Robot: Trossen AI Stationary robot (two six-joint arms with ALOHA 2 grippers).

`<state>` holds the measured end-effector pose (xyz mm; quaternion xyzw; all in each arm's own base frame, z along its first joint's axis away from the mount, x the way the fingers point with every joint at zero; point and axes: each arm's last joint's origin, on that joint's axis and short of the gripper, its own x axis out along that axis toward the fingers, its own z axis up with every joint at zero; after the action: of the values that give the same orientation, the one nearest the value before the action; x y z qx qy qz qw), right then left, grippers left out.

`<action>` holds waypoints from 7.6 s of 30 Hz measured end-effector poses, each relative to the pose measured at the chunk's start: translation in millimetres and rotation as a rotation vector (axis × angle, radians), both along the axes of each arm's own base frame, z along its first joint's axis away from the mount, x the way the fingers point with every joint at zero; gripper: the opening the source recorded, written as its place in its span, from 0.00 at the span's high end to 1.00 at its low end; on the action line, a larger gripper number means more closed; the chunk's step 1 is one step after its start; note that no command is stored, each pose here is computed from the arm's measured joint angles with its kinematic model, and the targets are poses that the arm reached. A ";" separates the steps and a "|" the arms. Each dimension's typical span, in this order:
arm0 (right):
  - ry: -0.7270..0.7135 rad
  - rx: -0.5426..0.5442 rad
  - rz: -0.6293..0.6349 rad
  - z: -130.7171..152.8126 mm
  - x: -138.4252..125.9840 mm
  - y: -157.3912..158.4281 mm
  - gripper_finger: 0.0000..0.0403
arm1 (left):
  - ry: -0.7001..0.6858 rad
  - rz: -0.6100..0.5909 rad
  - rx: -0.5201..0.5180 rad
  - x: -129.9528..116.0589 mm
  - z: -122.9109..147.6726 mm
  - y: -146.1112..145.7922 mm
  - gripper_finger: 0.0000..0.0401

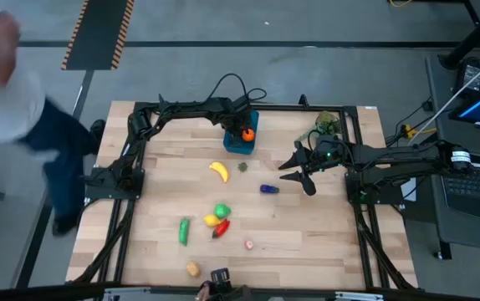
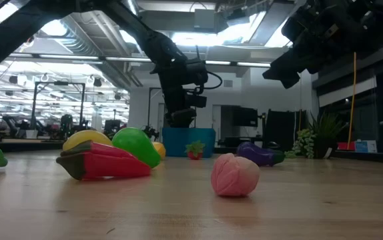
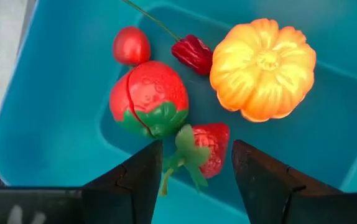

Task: Pick and placing Produce into tupperware
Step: Put the eggplant into the blue bin

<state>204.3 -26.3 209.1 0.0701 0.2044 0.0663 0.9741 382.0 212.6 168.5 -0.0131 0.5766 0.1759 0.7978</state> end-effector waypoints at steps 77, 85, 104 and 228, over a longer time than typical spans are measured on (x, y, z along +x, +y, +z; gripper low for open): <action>0.069 0.027 -0.156 17.9 17.3 23.1 0.49 | -1.016 -0.216 -0.009 -234.0 2.6 -204.7 0.53; 0.243 -0.034 -0.075 8.9 46.6 37.8 0.38 | -1.016 -0.223 -0.001 -234.2 2.5 -204.7 0.53; 0.668 -0.108 -0.021 -33.7 100.9 45.2 0.37 | -1.008 -0.248 -0.013 -234.2 1.8 -206.1 0.53; -0.529 -0.303 -0.289 -7.4 -33.2 20.8 0.69 | -0.996 -0.257 -0.028 -234.4 0.5 -208.5 0.53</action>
<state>171.1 -5.5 201.7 -0.0668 -0.0600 -0.0878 0.9921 147.6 4.1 168.9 -0.0351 0.1260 0.0413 0.9905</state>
